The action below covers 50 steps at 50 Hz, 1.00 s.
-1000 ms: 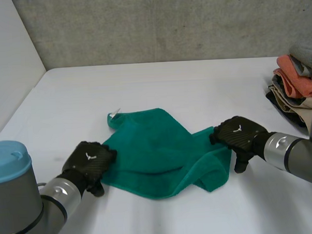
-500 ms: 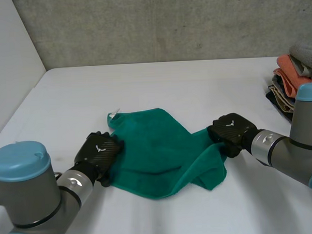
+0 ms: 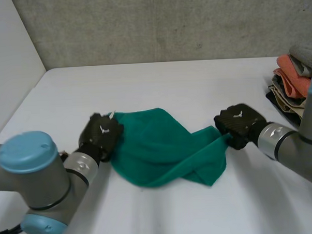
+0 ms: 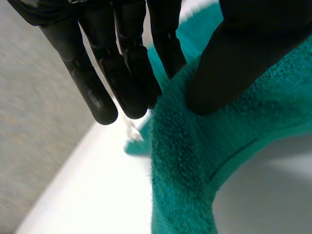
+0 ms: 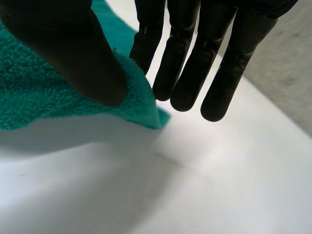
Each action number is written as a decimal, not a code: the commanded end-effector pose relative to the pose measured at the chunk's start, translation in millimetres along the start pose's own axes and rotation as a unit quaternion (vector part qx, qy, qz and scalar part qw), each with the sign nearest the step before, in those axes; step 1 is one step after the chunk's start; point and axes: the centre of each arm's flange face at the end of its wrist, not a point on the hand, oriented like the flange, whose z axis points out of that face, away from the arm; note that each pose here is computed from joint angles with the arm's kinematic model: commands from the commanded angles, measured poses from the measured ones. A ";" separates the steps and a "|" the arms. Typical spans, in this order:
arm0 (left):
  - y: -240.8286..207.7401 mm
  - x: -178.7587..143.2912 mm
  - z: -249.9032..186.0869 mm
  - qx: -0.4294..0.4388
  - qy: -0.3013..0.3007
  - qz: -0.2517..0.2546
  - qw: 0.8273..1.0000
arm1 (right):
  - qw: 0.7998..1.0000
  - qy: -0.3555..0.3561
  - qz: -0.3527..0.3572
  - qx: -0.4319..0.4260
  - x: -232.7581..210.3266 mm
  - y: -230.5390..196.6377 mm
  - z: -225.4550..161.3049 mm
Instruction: Fold the laundry.
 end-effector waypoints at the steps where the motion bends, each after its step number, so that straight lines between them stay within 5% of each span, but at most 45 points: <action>1: -39.9 -23.0 -33.1 0.004 0.001 -0.033 0.999 | 0.998 0.029 -0.057 -0.017 9.5 -25.8 -29.0; 10: -39.2 -59.1 -21.4 -0.089 0.008 -0.064 0.994 | 0.987 0.018 -0.146 -0.063 6.8 -27.8 -36.6; 17: -76.8 -108.0 49.5 0.013 -0.084 -0.049 0.995 | 0.977 0.134 -0.146 0.079 30.9 -81.5 9.9; 21: -128.1 -155.4 68.6 0.127 -0.197 -0.041 0.971 | 0.934 0.252 -0.143 0.208 69.0 -138.2 10.9; 22: -137.1 -163.8 68.9 0.148 -0.215 -0.042 0.964 | 0.910 0.289 -0.145 0.258 78.4 -158.7 7.2; 27: -174.2 -187.5 66.1 0.261 -0.290 -0.049 0.919 | 0.855 0.354 -0.151 0.349 90.8 -191.9 -8.4; 31: -178.0 -184.5 51.0 0.284 -0.293 -0.060 0.911 | 0.867 0.338 -0.148 0.334 76.3 -183.3 -16.9; 39: -93.6 -120.6 42.2 0.153 -0.212 -0.079 0.962 | 0.938 0.233 -0.140 0.213 17.9 -111.3 -24.9; 44: -51.9 -87.0 32.4 0.086 -0.171 -0.082 0.978 | 0.978 0.136 -0.123 0.095 -25.6 -48.1 -29.3; 50: -27.1 -67.1 28.8 0.047 -0.146 -0.086 0.985 | 0.994 0.036 -0.099 -0.027 -63.3 1.4 -25.8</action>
